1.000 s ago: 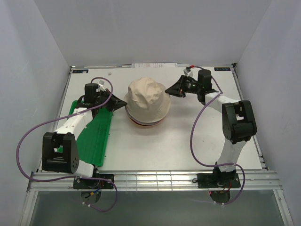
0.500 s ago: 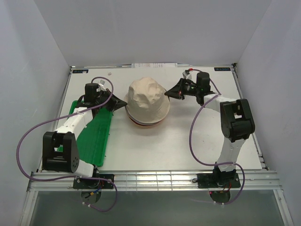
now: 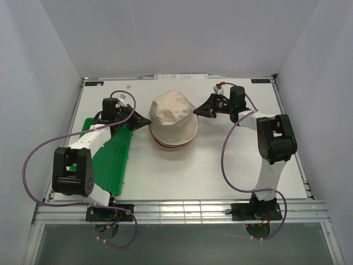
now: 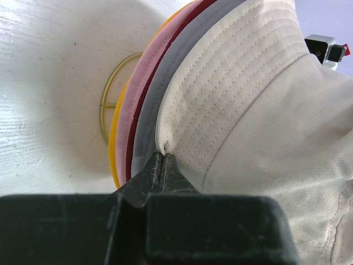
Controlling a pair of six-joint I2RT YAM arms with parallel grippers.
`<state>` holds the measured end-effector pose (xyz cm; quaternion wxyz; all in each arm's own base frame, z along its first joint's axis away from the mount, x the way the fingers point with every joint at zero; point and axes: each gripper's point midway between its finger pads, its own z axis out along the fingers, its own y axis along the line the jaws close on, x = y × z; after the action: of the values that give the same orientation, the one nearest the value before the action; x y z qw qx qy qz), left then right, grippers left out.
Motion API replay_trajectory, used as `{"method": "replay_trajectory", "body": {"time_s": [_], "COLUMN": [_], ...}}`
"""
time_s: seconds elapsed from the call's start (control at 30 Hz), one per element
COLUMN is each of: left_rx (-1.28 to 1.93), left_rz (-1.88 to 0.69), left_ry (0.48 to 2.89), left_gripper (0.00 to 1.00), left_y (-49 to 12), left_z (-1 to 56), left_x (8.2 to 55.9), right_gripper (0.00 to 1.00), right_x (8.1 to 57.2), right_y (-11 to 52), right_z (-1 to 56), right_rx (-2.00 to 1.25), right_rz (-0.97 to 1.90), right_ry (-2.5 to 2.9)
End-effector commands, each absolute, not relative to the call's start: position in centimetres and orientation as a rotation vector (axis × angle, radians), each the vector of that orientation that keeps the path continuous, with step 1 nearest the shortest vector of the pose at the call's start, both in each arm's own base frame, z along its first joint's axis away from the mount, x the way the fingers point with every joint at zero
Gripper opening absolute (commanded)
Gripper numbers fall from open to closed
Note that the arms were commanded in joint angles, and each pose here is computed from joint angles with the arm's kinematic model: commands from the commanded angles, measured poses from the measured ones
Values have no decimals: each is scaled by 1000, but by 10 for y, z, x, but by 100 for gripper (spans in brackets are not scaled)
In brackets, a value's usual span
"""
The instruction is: Stack the hats
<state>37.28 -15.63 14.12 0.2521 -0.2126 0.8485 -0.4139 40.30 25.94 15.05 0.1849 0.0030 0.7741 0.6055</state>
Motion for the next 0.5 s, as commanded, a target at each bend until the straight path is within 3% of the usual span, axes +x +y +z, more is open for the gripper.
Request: {"method": "replay_trajectory", "body": {"time_s": [0.0, 0.47], "left_rx": [-646, -594], "left_rz": [-946, -918], "left_ry": [2375, 2358], "left_gripper": [0, 0], "left_y": [-134, -131], "left_z": [103, 125], "left_x": [370, 369], "right_gripper": [8, 8], "right_x": [410, 409], "right_y": [243, 237], "right_z": [94, 67], "right_rx": [136, 138], "right_rz": [1587, 1502], "right_ry": [2308, 2385]}}
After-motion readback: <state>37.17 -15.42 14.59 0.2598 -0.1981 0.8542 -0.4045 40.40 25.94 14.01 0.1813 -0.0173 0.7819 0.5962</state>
